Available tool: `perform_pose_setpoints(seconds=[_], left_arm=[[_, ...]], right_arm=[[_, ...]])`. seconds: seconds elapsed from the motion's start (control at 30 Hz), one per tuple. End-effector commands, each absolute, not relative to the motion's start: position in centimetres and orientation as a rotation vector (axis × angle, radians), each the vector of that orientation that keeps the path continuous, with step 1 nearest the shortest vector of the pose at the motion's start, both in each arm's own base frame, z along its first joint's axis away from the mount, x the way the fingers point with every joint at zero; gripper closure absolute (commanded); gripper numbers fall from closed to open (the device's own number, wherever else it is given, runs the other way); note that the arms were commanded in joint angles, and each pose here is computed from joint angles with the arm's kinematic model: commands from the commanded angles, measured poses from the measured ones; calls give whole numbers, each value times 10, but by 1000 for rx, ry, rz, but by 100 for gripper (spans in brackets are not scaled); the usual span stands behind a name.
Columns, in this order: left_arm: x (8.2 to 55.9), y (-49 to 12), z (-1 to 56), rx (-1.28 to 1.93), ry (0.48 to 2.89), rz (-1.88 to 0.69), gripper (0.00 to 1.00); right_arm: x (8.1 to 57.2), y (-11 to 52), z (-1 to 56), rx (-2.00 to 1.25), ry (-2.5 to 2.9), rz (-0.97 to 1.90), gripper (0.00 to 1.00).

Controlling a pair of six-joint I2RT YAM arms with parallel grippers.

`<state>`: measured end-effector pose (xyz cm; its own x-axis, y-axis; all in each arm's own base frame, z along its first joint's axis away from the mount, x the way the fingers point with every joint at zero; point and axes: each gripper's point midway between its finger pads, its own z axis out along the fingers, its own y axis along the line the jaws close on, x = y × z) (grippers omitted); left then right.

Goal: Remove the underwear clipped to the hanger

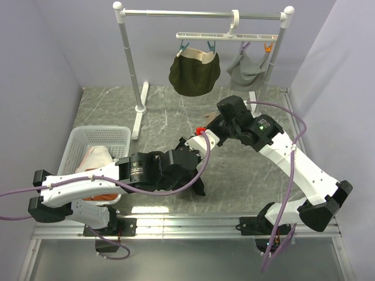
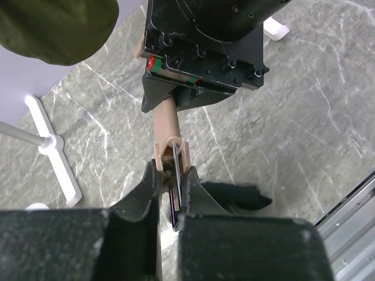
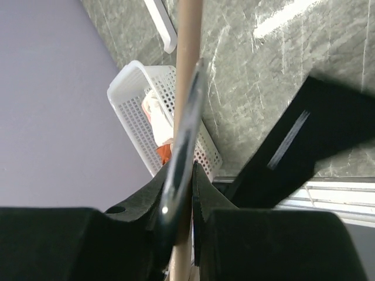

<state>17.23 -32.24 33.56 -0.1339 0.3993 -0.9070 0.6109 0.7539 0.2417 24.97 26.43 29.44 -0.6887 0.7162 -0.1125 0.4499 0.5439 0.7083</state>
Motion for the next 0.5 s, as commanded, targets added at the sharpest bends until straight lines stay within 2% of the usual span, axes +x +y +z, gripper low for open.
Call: perform_pose_setpoints(seconds=[0.0,0.17,0.2,0.23,0.27,0.3,0.33,0.37,0.47], left_arm=[[168,-326,356,725,1727,-318,100],[165,-323,368,676,1714,-397,97],[164,-320,373,642,1716,-426,83],[162,-318,377,618,1715,-451,62],[160,-311,386,580,1705,-494,32],[158,-309,387,550,1710,-532,18],[156,-307,394,521,1693,-584,1],[151,-297,404,488,1673,-645,0],[136,-298,383,570,1707,-713,1]], right_arm=[[251,269,325,930,2300,1086,100],[252,265,324,935,2294,1076,100],[253,264,323,932,2298,1073,100],[253,261,322,938,2295,1065,100],[255,257,323,945,2285,1065,100],[256,254,321,949,2283,1054,100],[256,251,321,943,2278,1049,100],[256,245,321,947,2269,1044,100],[253,227,312,938,2271,992,100]])
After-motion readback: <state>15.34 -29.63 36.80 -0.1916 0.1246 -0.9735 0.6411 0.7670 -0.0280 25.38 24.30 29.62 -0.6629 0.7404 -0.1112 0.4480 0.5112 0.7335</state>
